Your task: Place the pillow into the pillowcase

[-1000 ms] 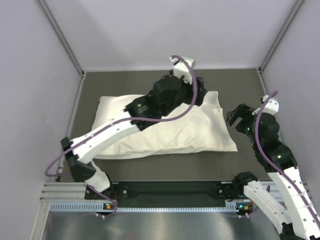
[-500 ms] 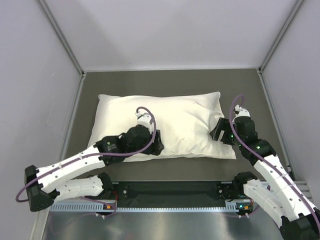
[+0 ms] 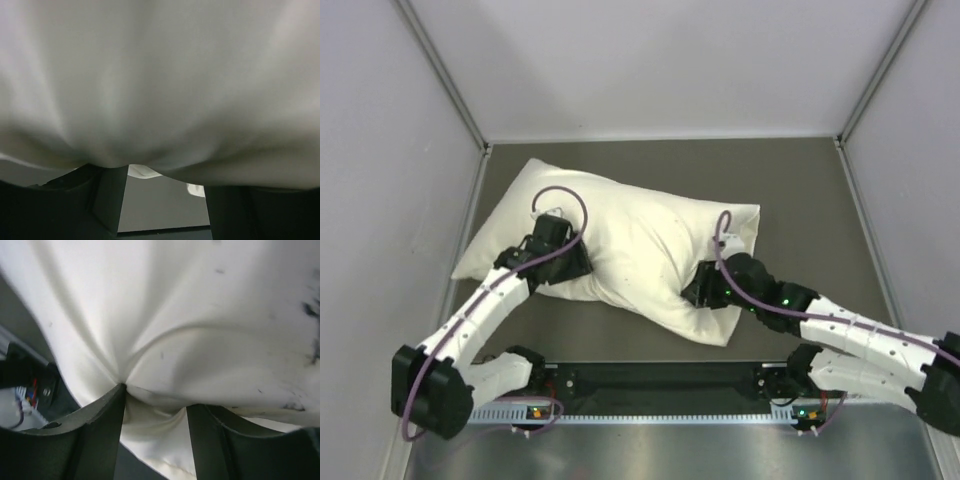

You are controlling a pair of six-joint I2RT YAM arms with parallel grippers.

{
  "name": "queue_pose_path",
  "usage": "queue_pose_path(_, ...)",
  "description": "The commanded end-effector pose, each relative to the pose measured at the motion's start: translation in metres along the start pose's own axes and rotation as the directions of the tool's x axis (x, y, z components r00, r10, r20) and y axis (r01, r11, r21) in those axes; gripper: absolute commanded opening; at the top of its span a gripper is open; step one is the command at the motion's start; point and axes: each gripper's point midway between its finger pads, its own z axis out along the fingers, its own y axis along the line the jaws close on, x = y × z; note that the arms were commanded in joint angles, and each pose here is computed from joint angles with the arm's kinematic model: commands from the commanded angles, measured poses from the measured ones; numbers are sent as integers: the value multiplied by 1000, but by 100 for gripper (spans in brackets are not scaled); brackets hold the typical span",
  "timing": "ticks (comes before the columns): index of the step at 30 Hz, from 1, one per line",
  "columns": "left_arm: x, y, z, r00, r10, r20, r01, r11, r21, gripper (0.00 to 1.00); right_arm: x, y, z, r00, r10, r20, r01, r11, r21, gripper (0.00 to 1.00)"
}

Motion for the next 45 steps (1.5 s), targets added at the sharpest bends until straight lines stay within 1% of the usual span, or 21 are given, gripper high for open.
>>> queue_pose_path(1,-75,1,2,988,-9,157,16,999,-43,64,-1,86,-5,998,-64,22,67,983,-172,52)
queue_pose_path(2,-92,-3,-2,983,-16,182,26,998,-54,65,0,93,-5,995,-93,27,96,983,-159,55)
queue_pose_path(3,-102,-3,-4,979,-20,202,34,997,-70,66,4,112,-9,992,-129,14,130,976,-177,62)
queue_pose_path(4,-108,-7,-7,978,-20,209,35,997,-67,69,5,111,-10,990,-143,7,142,977,-158,65)
queue_pose_path(6,-121,-16,-22,974,-20,226,32,998,-50,72,3,102,-19,990,-140,12,140,983,-118,73)
queue_pose_path(8,-131,-22,-42,964,-15,264,23,999,-28,75,-3,86,-29,991,-127,49,130,989,-70,76)
queue_pose_path(11,-132,-24,-70,950,15,311,-11,1000,-14,78,-21,66,-62,988,-72,135,81,995,-61,81)
queue_pose_path(14,-124,-27,-93,941,41,337,-43,999,0,82,-31,45,-82,981,-30,193,38,999,-35,81)
queue_pose_path(19,-103,-51,-120,933,113,342,-128,991,23,83,-22,5,-91,980,-10,197,-4,997,73,77)
queue_pose_path(21,-92,-74,-128,921,174,348,-206,977,57,82,-15,-10,-87,984,-6,180,-16,992,124,70)
queue_pose_path(25,-68,-121,-130,891,292,347,-343,934,96,81,-4,-29,-71,991,-2,133,-25,979,201,63)
queue_pose_path(26,-51,-138,-133,874,343,345,-404,907,121,81,-2,-34,-67,993,-8,122,-19,975,223,60)
queue_pose_path(30,-26,-178,-137,796,454,401,-518,853,63,82,0,-56,-49,994,24,105,-52,961,273,55)
queue_pose_path(33,-1,-205,-136,733,552,397,-606,795,14,85,2,-60,-38,994,53,95,-75,965,251,53)
queue_pose_path(34,3,-214,-129,713,582,391,-622,782,-28,85,2,-59,-37,994,61,95,-82,968,237,53)
queue_pose_path(36,13,-215,-123,686,633,360,-653,753,-79,86,-1,-58,-36,991,73,114,-96,971,220,62)
queue_pose_path(37,16,-219,-118,693,628,353,-639,762,-101,87,-3,-57,-36,989,83,122,-108,972,210,68)
queue_pose_path(38,18,-218,-115,695,631,345,-639,762,-109,88,-8,-54,-37,985,90,144,-116,975,189,78)
queue_pose_path(39,20,-218,-113,697,632,339,-639,761,-106,88,-10,-52,-38,984,94,153,-120,978,173,81)
queue_pose_path(42,29,-219,-109,713,616,333,-638,768,-54,89,-17,-44,-43,980,96,176,-119,985,125,81)
queue_pose_path(45,21,-202,-113,752,559,350,-580,813,-52,90,-17,-30,-47,986,44,161,-53,997,49,73)
